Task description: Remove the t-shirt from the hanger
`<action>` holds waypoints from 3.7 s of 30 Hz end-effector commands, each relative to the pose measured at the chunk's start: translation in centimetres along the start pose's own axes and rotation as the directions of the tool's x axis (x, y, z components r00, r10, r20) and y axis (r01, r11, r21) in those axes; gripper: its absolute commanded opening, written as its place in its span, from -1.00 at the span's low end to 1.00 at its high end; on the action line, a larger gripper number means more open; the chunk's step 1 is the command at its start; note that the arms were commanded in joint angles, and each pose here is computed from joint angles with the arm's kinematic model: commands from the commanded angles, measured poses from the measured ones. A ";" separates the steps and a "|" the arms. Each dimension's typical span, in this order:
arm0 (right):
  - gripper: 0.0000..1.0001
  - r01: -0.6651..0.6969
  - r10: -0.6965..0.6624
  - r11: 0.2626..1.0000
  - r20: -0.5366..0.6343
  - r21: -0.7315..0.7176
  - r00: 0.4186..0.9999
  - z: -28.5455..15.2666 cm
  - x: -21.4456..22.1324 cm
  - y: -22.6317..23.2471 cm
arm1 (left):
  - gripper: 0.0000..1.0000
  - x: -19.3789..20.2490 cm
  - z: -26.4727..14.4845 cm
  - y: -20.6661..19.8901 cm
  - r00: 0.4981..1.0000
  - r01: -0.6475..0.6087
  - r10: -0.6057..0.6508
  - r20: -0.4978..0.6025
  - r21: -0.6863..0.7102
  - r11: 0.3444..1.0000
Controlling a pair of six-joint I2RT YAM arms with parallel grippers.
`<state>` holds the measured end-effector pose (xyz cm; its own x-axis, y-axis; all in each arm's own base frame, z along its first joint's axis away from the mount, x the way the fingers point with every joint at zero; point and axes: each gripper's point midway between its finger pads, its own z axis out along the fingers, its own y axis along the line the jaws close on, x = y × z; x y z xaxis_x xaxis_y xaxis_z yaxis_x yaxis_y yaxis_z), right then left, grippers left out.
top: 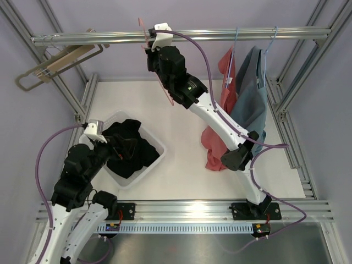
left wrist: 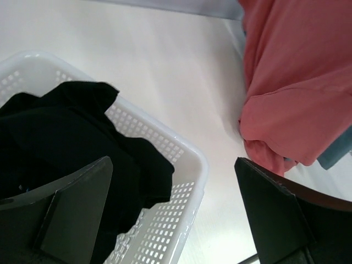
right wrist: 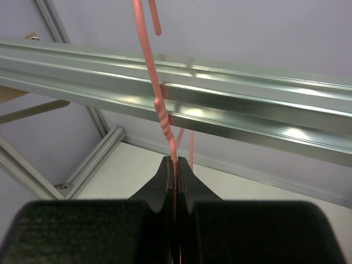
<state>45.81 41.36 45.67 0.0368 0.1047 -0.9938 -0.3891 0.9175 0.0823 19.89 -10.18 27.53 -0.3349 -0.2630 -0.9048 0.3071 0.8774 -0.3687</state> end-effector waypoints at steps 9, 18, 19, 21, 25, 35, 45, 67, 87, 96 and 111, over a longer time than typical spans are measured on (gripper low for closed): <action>-1.00 -0.069 0.070 0.991 -0.008 0.111 0.998 1.7 3.5 -1.1 | 0.98 -0.9 0.1 -2.7 0.996 -0.034 0.018 0.092 0.172 0.984; -0.96 -0.102 0.107 0.983 -0.024 0.152 0.994 1.5 5.2 -1.5 | 0.98 -0.7 0.0 -2.5 0.995 -0.029 0.013 0.096 0.163 0.986; -0.85 -0.111 0.116 0.983 -0.024 0.146 0.993 1.3 5.1 -1.5 | 0.98 -0.6 0.0 -2.5 0.996 -0.025 0.010 0.093 0.164 0.986; -0.42 -0.117 0.121 0.987 -0.031 0.110 0.992 0.5 4.3 -1.2 | 0.98 -0.7 0.0 -2.4 0.995 -0.027 0.011 0.096 0.162 0.986; 0.05 -0.133 0.135 0.991 -0.085 0.028 0.987 -2.0 2.9 -0.7 | 0.98 -1.0 -0.2 -2.4 0.994 -0.032 0.014 0.109 0.158 0.987; 0.14 -0.103 0.097 0.994 -0.177 -0.029 0.979 -12.9 -0.8 -6.6 | 0.98 -1.1 0.0 -3.3 0.997 -0.024 0.008 0.082 0.196 0.980; 0.06 -0.046 0.120 0.942 -0.206 0.332 0.971 -16.7 -1.5 -21.2 | 0.98 -2.9 0.1 -6.6 0.997 0.067 -0.077 0.019 0.317 0.946; -0.79 -0.056 0.159 0.917 -0.232 0.395 0.960 -13.9 0.9 -25.5 | 0.98 2.4 1.4 -13.2 0.987 0.033 0.035 -0.155 0.412 0.911; -1.00 -0.282 0.292 0.947 -0.046 0.152 0.955 -17.5 -1.2 -20.9 | 0.98 3.7 1.7 -19.4 0.978 -0.014 0.113 -0.173 0.492 0.870; -1.00 -0.361 0.362 0.930 -0.012 0.066 0.932 -19.5 0.9 -14.5 | 0.98 5.6 1.9 -24.2 0.965 -0.032 0.171 -0.197 0.561 0.827; -1.00 -0.403 0.407 0.911 0.027 -0.092 0.913 -21.4 -1.7 -7.8 | 0.74 6.4 5.2 -28.7 0.966 -0.057 0.188 -0.177 0.564 0.824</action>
<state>29.99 26.22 39.97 -0.2006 0.3610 -0.9108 -0.4107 0.8130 0.4127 12.72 -37.96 27.14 -0.4727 0.0989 -0.8756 0.7689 0.5317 -0.3551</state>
